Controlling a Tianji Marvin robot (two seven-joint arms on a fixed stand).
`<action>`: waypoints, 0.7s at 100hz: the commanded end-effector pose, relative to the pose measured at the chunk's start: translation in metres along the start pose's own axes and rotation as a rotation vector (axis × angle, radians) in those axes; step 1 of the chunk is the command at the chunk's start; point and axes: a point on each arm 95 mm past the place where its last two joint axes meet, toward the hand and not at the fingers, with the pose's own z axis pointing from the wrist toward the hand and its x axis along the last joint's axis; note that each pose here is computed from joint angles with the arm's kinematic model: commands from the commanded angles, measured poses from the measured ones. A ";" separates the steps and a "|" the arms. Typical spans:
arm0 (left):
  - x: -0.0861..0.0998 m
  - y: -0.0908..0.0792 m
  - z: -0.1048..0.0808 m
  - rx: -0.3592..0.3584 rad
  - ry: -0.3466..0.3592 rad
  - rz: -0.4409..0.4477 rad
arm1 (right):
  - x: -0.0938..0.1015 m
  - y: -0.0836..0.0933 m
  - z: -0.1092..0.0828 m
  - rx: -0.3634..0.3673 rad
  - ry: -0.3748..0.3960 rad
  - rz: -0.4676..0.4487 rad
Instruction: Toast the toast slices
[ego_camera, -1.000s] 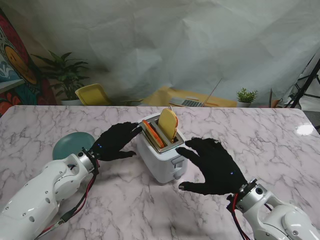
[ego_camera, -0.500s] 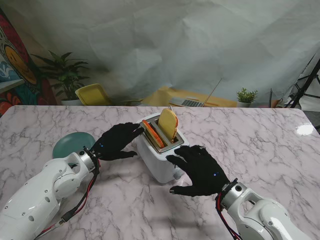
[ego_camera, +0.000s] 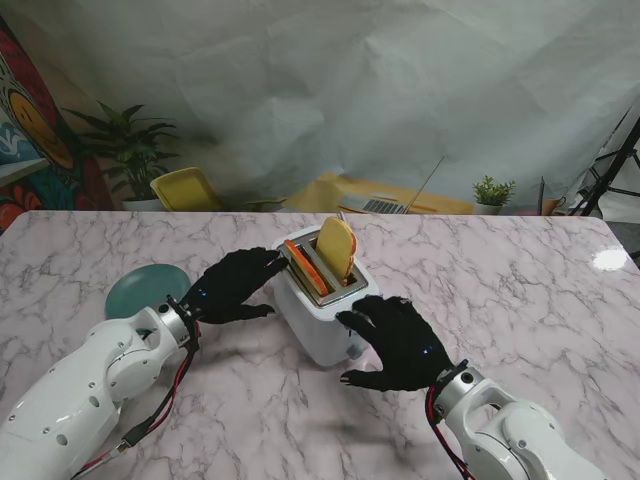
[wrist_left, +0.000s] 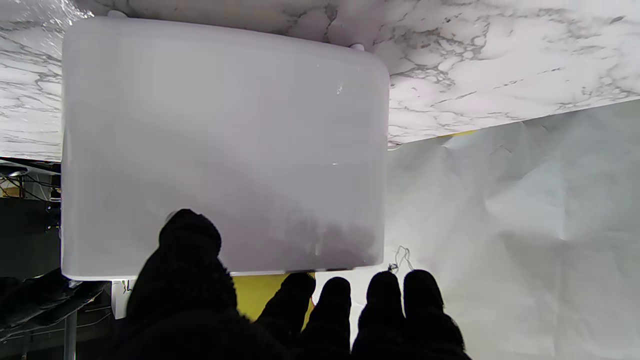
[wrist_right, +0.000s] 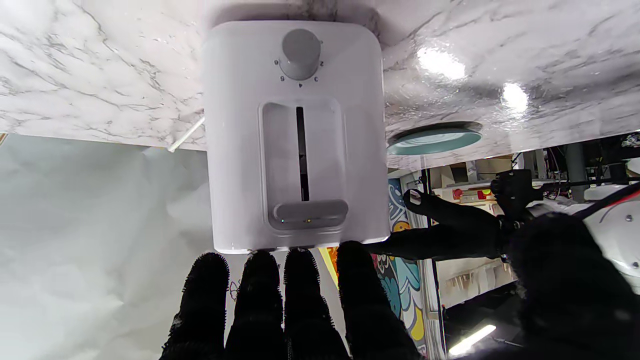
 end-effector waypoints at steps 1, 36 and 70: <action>0.003 0.005 -0.001 -0.018 0.002 -0.010 | -0.003 -0.013 -0.003 0.035 -0.021 0.007; 0.006 0.009 -0.004 -0.023 -0.010 -0.022 | 0.001 -0.012 -0.015 0.009 -0.050 0.009; 0.006 0.011 -0.005 -0.019 -0.011 -0.023 | 0.002 -0.016 -0.007 0.027 -0.028 0.021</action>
